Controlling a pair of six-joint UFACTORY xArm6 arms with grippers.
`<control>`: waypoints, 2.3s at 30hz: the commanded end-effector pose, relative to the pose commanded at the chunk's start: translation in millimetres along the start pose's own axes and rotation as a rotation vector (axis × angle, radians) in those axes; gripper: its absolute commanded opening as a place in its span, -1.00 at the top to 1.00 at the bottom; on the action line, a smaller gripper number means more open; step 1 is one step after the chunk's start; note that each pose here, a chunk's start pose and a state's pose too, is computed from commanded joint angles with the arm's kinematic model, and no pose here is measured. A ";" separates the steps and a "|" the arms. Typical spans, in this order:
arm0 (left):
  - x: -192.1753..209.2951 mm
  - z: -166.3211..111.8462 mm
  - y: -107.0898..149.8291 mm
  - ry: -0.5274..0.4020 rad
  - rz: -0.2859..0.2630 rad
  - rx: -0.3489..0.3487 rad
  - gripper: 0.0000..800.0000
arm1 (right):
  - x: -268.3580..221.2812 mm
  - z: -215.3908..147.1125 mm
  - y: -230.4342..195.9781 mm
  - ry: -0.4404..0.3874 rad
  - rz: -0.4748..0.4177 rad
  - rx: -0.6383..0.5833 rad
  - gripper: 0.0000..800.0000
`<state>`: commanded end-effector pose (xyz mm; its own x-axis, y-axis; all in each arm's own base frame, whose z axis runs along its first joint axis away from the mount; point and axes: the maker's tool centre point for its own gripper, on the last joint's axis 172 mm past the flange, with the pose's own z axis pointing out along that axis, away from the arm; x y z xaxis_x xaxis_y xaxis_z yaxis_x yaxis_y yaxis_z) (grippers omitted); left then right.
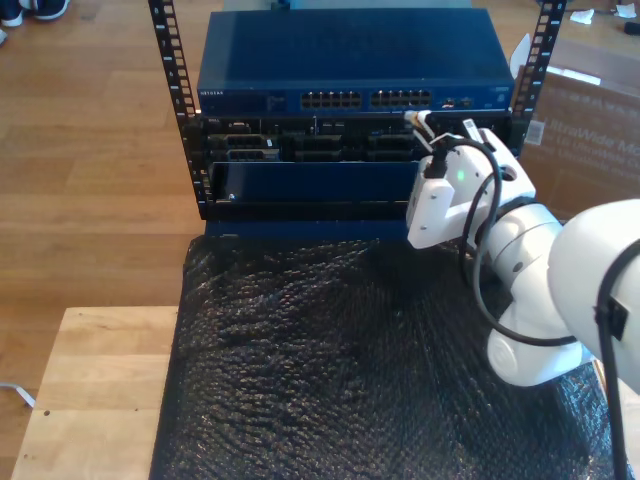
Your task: Grab the cable and plug it in
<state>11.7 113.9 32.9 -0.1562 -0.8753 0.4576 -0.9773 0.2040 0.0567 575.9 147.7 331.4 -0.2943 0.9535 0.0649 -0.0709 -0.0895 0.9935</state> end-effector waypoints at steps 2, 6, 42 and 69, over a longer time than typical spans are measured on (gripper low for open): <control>-0.5 -0.6 0.0 -0.002 0.000 0.000 -1.00 | 2.8 3.3 -9.9 -0.009 -0.008 0.011 1.00; -0.5 -0.6 0.0 -0.002 0.000 0.000 -1.00 | -2.5 3.6 -21.6 -0.043 -0.038 0.026 1.00; -0.4 -0.1 0.0 -0.002 0.000 0.000 -1.00 | -43.5 53.5 -58.3 -0.333 -0.117 -0.114 1.00; -0.5 -0.6 0.0 -0.002 0.000 0.000 -1.00 | -42.7 70.0 -61.1 -0.332 -0.106 -0.140 1.00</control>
<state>11.8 114.6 33.2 -0.1563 -0.8760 0.4562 -0.9773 0.2039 0.0567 659.5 132.5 274.5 0.0452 0.9989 0.0121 -0.2209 -0.0018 0.9753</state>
